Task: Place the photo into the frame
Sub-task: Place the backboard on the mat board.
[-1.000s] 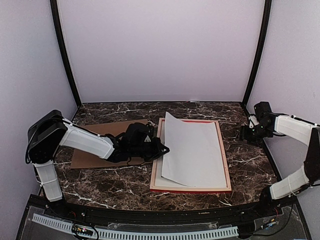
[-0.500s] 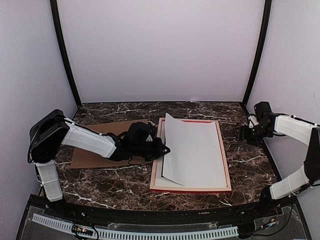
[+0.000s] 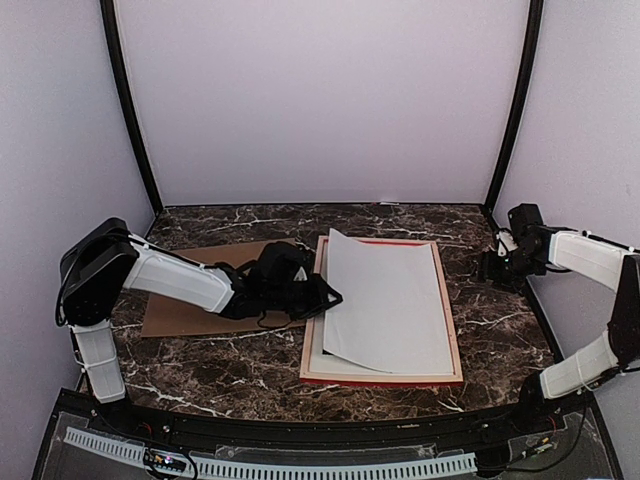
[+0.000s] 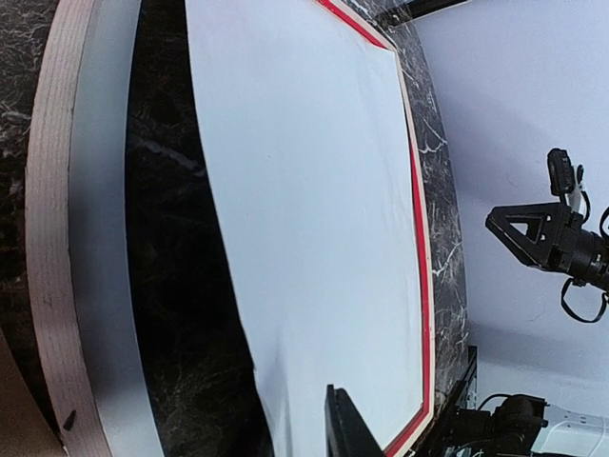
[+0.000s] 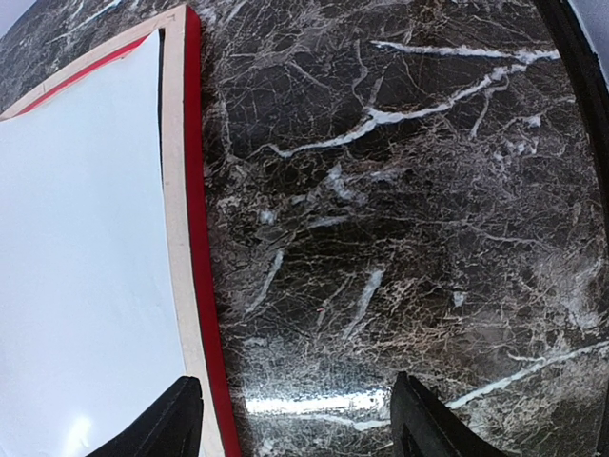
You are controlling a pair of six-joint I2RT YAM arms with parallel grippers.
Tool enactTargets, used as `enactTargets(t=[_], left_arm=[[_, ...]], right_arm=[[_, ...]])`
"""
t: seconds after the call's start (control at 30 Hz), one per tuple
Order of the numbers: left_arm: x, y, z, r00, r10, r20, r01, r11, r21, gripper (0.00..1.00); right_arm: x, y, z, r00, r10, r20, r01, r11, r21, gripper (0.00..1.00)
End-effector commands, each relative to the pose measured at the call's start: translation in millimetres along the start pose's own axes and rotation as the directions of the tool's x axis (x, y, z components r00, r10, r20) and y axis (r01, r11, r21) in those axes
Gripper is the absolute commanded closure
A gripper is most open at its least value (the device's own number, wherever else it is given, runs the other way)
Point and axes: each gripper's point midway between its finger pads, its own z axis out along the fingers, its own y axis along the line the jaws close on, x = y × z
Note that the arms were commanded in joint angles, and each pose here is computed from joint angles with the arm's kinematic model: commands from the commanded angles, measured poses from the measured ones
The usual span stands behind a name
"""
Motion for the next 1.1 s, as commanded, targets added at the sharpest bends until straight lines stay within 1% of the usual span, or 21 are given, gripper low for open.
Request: enactTargets(t=[0.0, 0.2, 0.43, 0.5, 0.63, 0.77, 1.07], left_arm=[[-4, 0, 1, 0.999, 0.035, 0.004, -0.035, 0.999, -0.025, 0.79], [-5, 7, 4, 0.998, 0.060, -0.007, -0.060, 0.997, -0.058, 0.68], [-6, 17, 9, 0.996, 0.084, -0.022, -0.086, 0.991, -0.100, 0.60], [-7, 20, 8, 0.996, 0.092, -0.022, -0.094, 0.988, -0.119, 0.54], [-13, 26, 7, 0.993, 0.113, -0.019, -0.115, 0.981, -0.154, 0.47], [-18, 32, 7, 0.992, 0.125, -0.020, -0.126, 0.977, -0.175, 0.44], [-31, 40, -2, 0.988, 0.151, -0.009, -0.150, 0.964, -0.218, 0.41]], right_arm=[[-1, 1, 3, 1.000, -0.006, 0.005, 0.006, 1.000, -0.015, 0.31], [0, 2, 4, 1.000, -0.006, 0.000, 0.006, 1.000, -0.018, 0.31], [0, 2, 4, 1.000, -0.008, 0.000, 0.008, 1.000, -0.022, 0.31], [0, 2, 4, 1.000, -0.008, 0.001, 0.008, 1.000, -0.023, 0.31], [0, 3, 4, 1.000, -0.010, -0.001, 0.010, 1.000, -0.026, 0.31], [0, 3, 4, 1.000, -0.010, 0.001, 0.010, 1.000, -0.026, 0.31], [4, 16, 11, 0.999, -0.043, -0.011, 0.042, 0.998, -0.038, 0.30]])
